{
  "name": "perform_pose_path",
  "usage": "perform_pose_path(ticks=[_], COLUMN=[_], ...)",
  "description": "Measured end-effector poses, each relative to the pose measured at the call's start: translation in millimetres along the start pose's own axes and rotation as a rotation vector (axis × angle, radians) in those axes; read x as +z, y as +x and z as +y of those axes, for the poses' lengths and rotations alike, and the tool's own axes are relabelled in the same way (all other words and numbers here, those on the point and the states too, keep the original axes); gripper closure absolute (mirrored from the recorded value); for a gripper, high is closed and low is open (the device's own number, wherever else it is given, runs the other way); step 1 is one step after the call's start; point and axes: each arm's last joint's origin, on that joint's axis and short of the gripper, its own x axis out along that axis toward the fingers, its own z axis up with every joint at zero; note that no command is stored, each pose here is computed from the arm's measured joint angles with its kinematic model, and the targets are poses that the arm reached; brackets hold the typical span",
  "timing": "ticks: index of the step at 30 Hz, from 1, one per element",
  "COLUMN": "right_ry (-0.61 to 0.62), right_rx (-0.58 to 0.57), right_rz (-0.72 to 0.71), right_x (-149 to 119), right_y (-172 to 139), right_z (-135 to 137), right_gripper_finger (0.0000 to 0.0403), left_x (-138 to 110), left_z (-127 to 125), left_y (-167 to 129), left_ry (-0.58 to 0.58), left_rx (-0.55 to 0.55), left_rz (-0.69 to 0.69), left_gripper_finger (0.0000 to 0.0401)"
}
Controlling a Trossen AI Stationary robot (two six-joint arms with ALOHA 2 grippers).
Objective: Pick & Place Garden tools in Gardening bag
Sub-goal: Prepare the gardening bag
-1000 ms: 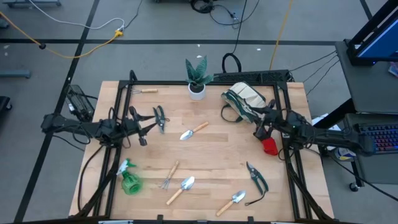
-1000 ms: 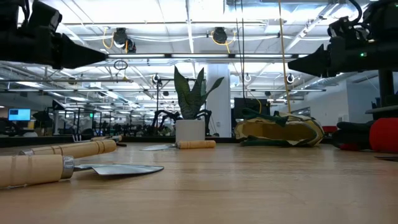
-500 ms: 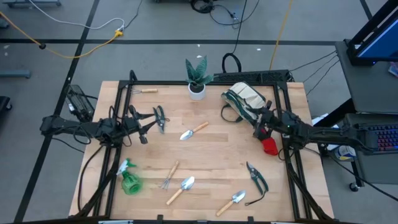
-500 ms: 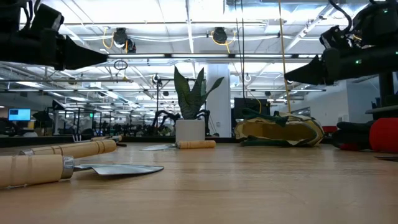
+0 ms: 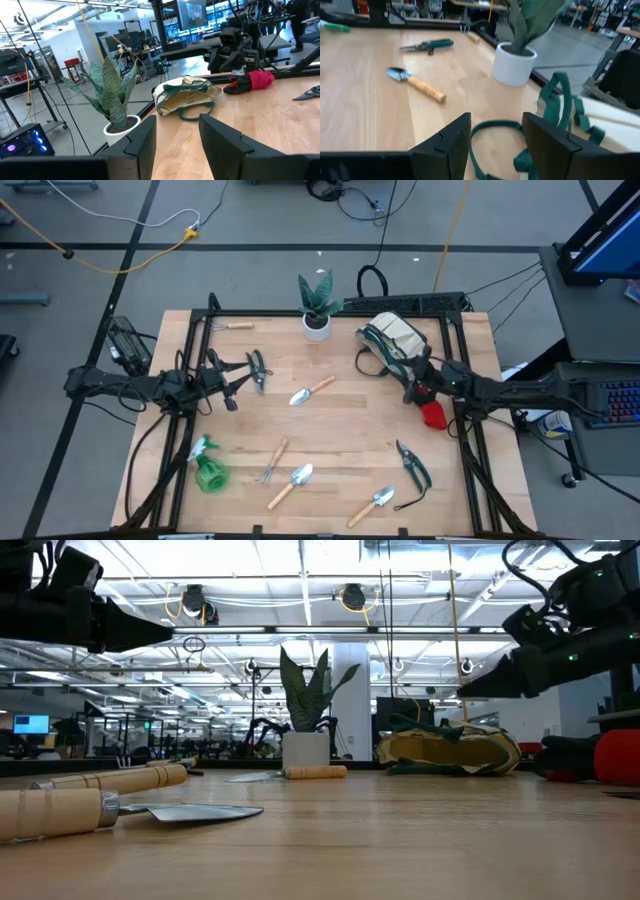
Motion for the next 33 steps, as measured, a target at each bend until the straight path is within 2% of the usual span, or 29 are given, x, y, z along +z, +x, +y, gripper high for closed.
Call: perform_pose_path(ticks=[4, 12, 17, 22, 33], right_ry=[0.005, -0.001, 0.022, -0.010, 0.010], right_rx=[-0.003, -0.093, -0.092, -0.095, -0.162], right_rz=[0.035, 0.080, 0.095, 0.124, 0.230], right_x=[-3.7, -8.0, -9.8, -12.9, -25.2], right_y=[2.2, 4.3, 5.3, 6.8, 11.7], right_z=[0.6, -1.6, -1.3, -0.9, -4.5], right_gripper_finger=[0.0227, 0.0226, 0.0226, 0.0226, 0.0226], left_x=[0.0, 0.0, 0.0, 0.0, 0.5], left_z=[0.0, 0.0, 0.0, 0.0, 0.1], left_y=[0.0, 0.0, 0.0, 0.0, 0.0], left_ry=[0.000, 0.001, 0.001, 0.007, 0.007], left_rx=[0.000, 0.000, 0.000, 0.000, 0.002], left_rz=[0.000, 0.000, 0.000, 0.000, -0.004], left_gripper_finger=[0.0247, 0.0247, 0.0247, 0.0247, 0.0247])
